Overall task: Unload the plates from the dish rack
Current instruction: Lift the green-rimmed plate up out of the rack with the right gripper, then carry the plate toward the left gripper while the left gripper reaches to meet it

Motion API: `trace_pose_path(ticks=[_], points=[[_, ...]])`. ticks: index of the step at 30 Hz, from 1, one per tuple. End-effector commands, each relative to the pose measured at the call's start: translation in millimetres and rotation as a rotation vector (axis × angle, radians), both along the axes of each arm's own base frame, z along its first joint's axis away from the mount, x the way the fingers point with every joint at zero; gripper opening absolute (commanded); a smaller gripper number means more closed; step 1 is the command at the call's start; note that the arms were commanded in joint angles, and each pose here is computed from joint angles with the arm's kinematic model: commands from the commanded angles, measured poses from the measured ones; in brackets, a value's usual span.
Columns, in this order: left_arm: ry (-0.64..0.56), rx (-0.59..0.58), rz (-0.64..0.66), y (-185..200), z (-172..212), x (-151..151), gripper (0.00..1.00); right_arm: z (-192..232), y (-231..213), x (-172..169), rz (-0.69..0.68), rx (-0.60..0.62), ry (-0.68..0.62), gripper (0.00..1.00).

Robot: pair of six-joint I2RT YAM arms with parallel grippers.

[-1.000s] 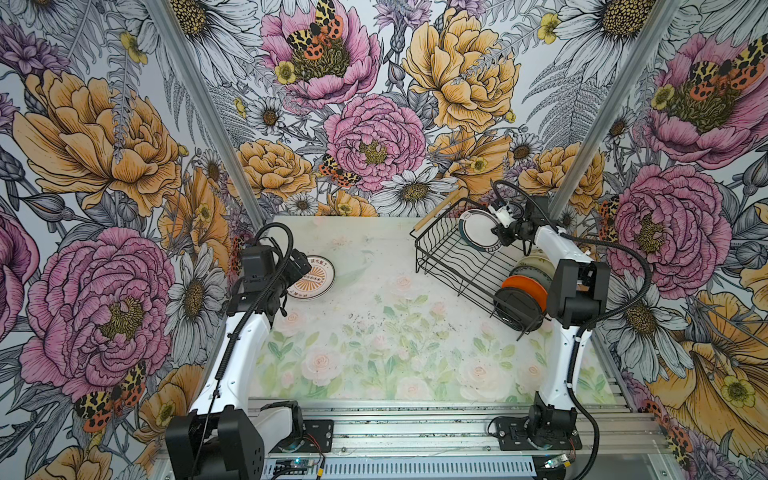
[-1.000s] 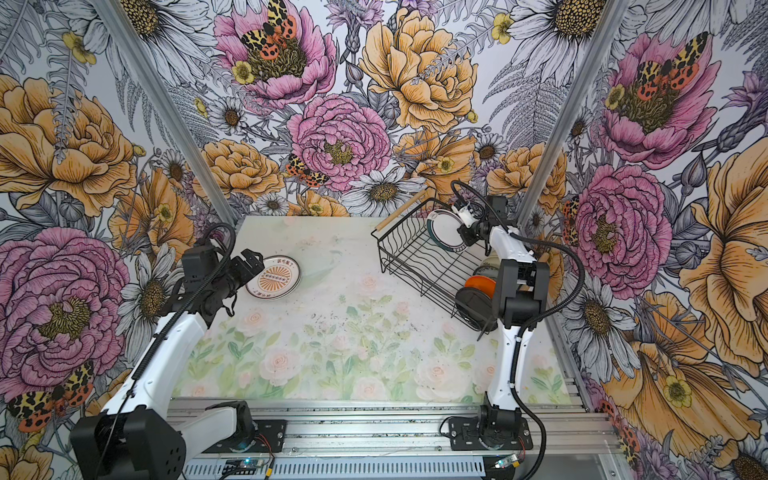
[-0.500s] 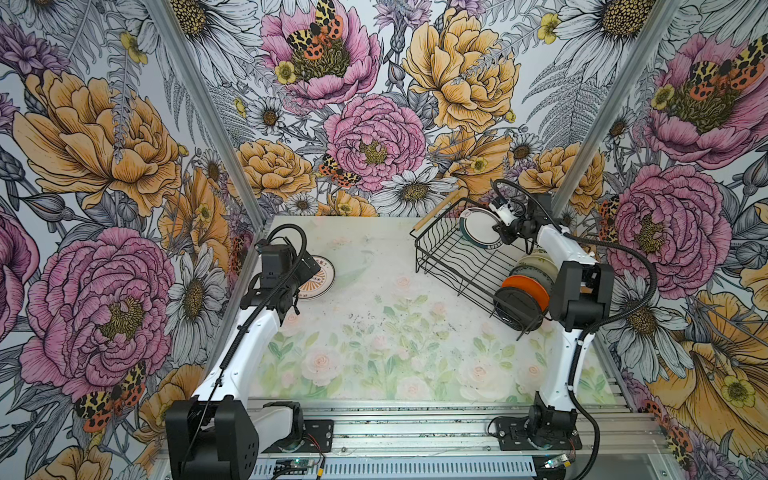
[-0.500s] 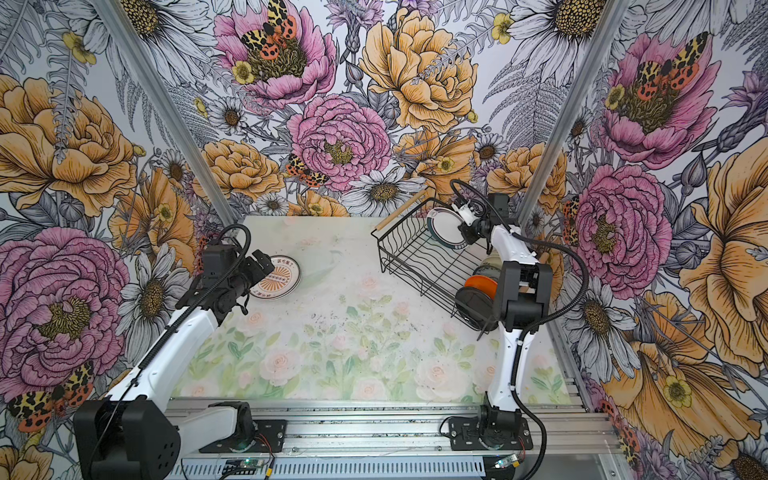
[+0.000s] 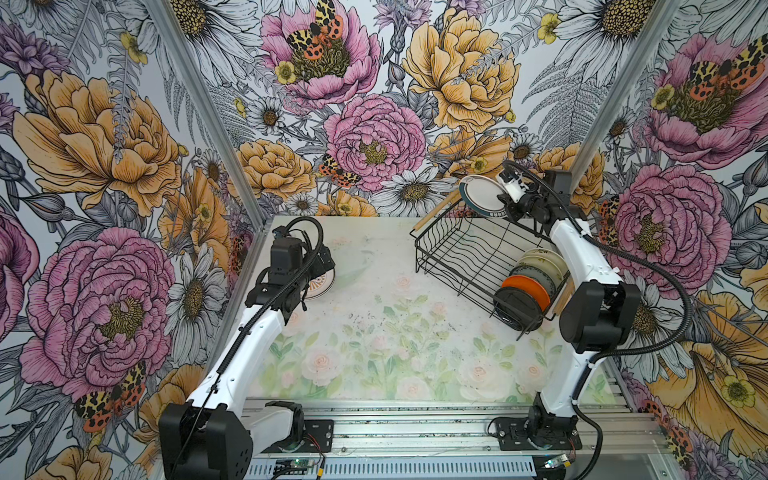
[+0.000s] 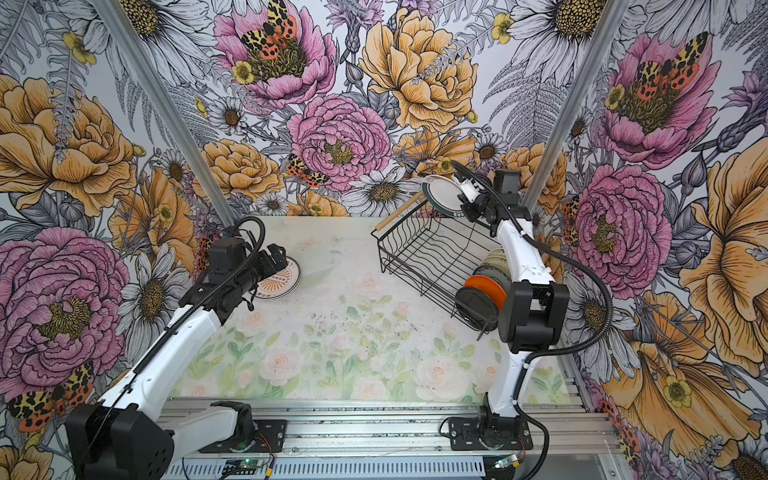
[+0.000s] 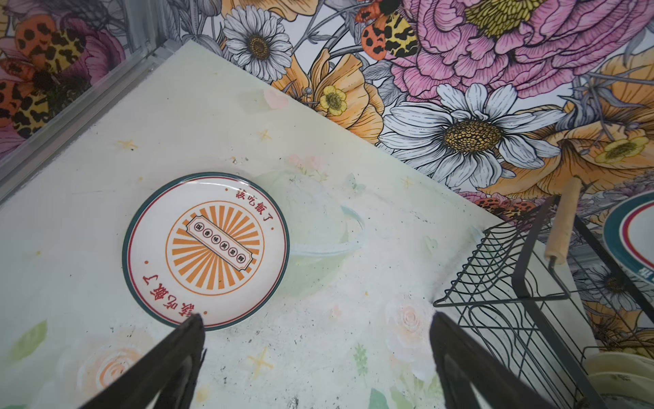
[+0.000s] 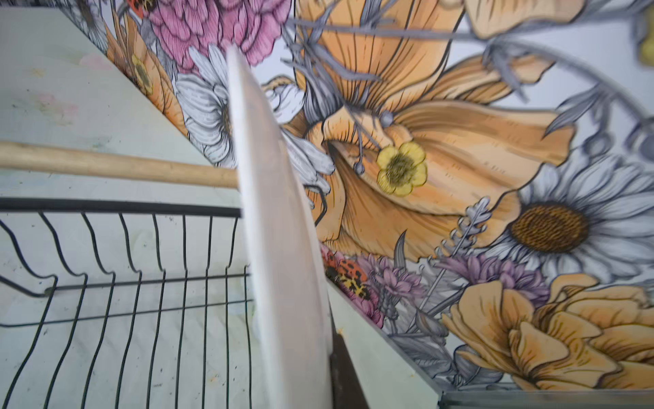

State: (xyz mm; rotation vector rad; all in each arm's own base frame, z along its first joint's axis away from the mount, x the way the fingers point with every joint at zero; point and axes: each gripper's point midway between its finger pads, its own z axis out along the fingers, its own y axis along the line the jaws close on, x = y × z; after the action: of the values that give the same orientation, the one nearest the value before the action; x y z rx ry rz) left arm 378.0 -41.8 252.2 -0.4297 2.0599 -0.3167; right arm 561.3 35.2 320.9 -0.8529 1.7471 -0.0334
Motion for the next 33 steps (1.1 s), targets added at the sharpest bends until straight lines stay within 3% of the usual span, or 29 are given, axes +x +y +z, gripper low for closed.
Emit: trace_pose_path(ticks=[1, 5, 8, 10, 15, 17, 19, 25, 28, 33], points=[[-0.077, 0.064, -0.066, -9.7, 19.1, -6.7, 0.99, 100.0, 25.7, -27.8, 0.036, 0.057, -0.295, 0.00], [-0.149, 0.069, -0.035, -3.0, 27.3, -18.6, 0.99, 149.7, 43.5, -65.4, 0.056, 0.313, -0.498, 0.00], [-0.179, 0.029, -0.007, 0.4, 29.9, -25.7, 0.99, 164.1, 58.8, -87.9, 0.084, 0.595, -0.498, 0.00], [-0.186, -0.008, -0.007, -1.5, 29.3, -28.4, 0.99, 163.0, 75.8, -98.2, 0.096, 0.779, -0.447, 0.00], [-0.177, -0.060, -0.044, -9.7, 27.3, -30.4, 0.99, 136.4, 138.3, -119.8, 0.135, 1.240, -0.122, 0.00], [-0.171, -0.090, -0.042, -9.9, 27.5, -31.1, 0.99, 128.2, 172.8, -139.6, 0.187, 1.340, -0.045, 0.00], [-0.168, -0.136, -0.074, -14.5, 26.5, -31.0, 0.99, 115.1, 194.3, -147.9, 0.155, 1.413, 0.041, 0.00], [-0.157, -0.296, -0.168, -31.3, 23.8, -30.8, 0.99, 33.1, 216.6, -143.5, -0.076, 1.746, 0.452, 0.00], [-0.164, -0.348, -0.215, -40.7, 25.0, -31.4, 0.99, 1.3, 237.0, -147.8, -0.134, 1.772, 0.594, 0.00], [-0.177, -0.416, -0.285, -55.0, 28.7, -33.1, 0.99, -29.0, 257.7, -154.9, -0.168, 1.787, 0.710, 0.00]])
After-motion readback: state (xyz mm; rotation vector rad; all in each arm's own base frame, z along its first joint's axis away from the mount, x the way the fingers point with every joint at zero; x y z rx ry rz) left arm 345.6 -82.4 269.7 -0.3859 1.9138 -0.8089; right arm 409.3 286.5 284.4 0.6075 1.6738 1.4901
